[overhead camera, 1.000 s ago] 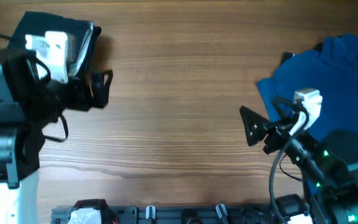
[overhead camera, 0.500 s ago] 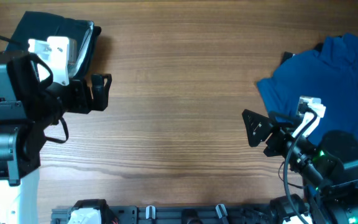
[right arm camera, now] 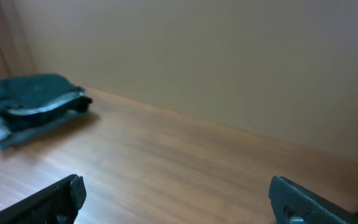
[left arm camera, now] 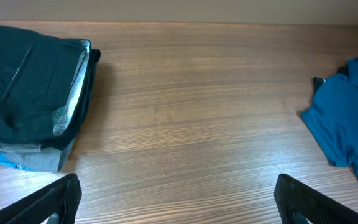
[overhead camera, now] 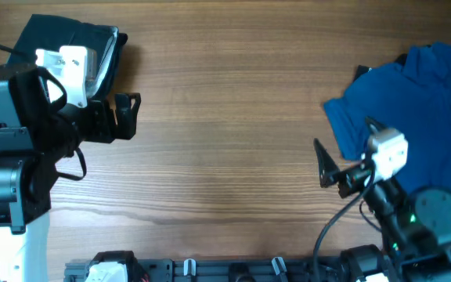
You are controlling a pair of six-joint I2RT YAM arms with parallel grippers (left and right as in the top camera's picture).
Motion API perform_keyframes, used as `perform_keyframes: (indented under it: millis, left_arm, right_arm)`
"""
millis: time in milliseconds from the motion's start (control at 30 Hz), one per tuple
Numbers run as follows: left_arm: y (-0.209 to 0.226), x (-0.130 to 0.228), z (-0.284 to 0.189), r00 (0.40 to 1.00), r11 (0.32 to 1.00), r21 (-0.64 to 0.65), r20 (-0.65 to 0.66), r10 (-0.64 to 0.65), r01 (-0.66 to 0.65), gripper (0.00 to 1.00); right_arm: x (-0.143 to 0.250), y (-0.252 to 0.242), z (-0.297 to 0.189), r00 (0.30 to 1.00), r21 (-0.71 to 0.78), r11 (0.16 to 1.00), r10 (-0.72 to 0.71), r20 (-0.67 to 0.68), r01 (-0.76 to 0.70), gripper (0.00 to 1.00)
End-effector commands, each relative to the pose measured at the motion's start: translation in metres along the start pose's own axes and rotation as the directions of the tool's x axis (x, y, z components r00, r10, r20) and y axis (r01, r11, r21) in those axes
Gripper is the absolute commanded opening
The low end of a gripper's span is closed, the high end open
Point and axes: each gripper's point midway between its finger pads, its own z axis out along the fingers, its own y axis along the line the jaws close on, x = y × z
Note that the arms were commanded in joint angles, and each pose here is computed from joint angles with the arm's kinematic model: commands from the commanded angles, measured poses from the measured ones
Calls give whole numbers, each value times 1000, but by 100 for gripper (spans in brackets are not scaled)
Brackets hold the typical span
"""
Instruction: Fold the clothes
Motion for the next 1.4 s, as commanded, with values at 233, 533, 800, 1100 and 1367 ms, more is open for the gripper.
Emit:
perform_keyframes:
  millis: [233, 533, 800, 1100, 1367]
  left_arm:
    - [0, 2, 3, 1000, 1000, -2, -12, -10, 10, 100]
    - [0, 2, 3, 1000, 1000, -2, -12, -10, 10, 100]
    - [0, 2, 3, 1000, 1000, -2, -12, -10, 10, 100]
    - [0, 2, 3, 1000, 1000, -2, -12, -10, 10, 100]
    - [0, 2, 3, 1000, 1000, -2, -12, -10, 10, 100]
  right_arm:
    - [108, -9, 6, 999, 85, 996, -30, 24, 28, 100]
    - [129, -22, 19, 991, 137, 990, 4, 130, -22, 100]
    - [129, -22, 19, 992, 138, 990, 6, 129, -24, 100]
    - [129, -22, 19, 992, 138, 990, 6, 129, -24, 100]
    - [129, -22, 19, 992, 138, 990, 6, 129, -24, 100]
